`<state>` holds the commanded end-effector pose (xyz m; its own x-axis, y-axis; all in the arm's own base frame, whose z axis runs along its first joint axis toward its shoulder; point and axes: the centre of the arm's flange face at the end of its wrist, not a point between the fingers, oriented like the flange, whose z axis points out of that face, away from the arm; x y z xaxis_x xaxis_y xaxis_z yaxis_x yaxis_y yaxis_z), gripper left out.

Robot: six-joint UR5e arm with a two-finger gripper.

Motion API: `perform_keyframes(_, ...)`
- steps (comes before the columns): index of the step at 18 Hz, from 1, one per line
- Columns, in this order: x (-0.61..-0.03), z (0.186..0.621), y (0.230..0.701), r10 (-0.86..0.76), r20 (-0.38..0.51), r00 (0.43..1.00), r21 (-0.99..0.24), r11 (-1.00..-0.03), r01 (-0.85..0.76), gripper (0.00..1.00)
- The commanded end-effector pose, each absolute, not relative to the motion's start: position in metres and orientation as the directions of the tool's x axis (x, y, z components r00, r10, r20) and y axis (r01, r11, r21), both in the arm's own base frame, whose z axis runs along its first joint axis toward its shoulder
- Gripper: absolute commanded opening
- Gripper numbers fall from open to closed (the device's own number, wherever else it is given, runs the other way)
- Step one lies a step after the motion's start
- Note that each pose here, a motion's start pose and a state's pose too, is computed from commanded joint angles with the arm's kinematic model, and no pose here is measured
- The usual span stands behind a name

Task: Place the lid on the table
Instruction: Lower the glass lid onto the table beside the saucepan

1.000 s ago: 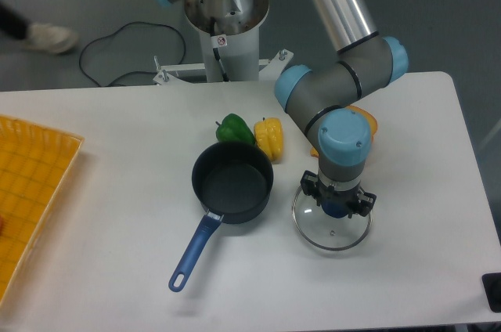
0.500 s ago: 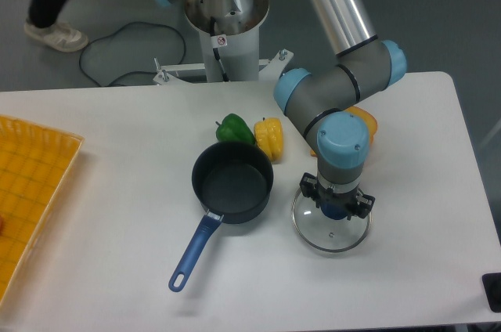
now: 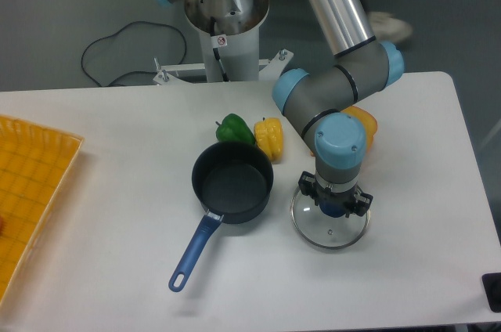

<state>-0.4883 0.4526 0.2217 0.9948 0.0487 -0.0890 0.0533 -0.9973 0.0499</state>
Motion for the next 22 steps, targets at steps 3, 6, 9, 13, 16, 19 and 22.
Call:
perform_keyframes(3, -0.4875, 0.2206, 0.4511, 0.059, -0.085, 0.995, 0.050, -0.997, 0.064, 0.46)
perform_keyframes(6, -0.4881, 0.2214, 0.4513, 0.059, -0.088, 0.994, 0.050, -0.997, 0.064, 0.46)
perform_keyframes(9, -0.4877, 0.2206, 0.4520, 0.062, -0.089, 0.994, 0.051, -0.996, 0.067, 0.49)
perform_keyframes(13, -0.4875, 0.2201, 0.4524, 0.057, -0.113, 0.992, 0.066, -0.996, 0.065, 0.49)
perform_keyframes(16, -0.4869, 0.2203, 0.4532, 0.057, -0.114, 0.992, 0.064, -0.996, 0.065, 0.49)
perform_keyframes(19, -0.4869, 0.2203, 0.4532, 0.057, -0.114, 0.992, 0.064, -0.996, 0.065, 0.49)
perform_keyframes(22, -0.4863, 0.2203, 0.4538, 0.056, -0.115, 0.992, 0.066, -0.996, 0.064, 0.49)
